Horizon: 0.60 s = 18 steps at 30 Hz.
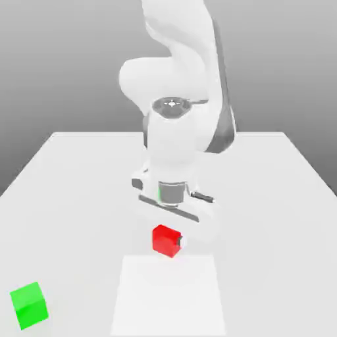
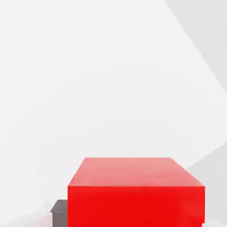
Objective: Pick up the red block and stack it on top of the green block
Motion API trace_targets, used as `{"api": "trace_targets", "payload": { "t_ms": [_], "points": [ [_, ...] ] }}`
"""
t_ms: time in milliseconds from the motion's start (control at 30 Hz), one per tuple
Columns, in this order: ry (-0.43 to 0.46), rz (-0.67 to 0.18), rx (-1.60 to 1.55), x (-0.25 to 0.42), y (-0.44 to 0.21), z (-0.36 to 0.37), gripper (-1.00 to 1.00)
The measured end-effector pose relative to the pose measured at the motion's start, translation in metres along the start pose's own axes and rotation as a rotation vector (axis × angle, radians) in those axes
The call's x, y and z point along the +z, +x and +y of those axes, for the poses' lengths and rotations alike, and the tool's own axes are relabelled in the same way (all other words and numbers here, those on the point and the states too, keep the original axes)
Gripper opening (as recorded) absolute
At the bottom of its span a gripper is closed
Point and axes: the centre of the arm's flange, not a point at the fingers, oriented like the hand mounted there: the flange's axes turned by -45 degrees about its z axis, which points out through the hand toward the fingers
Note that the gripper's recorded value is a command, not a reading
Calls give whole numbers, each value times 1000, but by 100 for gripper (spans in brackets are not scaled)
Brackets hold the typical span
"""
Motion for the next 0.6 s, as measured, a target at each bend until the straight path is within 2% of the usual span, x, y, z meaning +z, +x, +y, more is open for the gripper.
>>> {"api": "trace_targets", "payload": {
  "t_ms": [100, 600],
  "points": [
    [-6, 2, 3, -12, 9, 4, -100],
    [-21, 1, -2, -45, 211, 112, -100]
  ]
}}
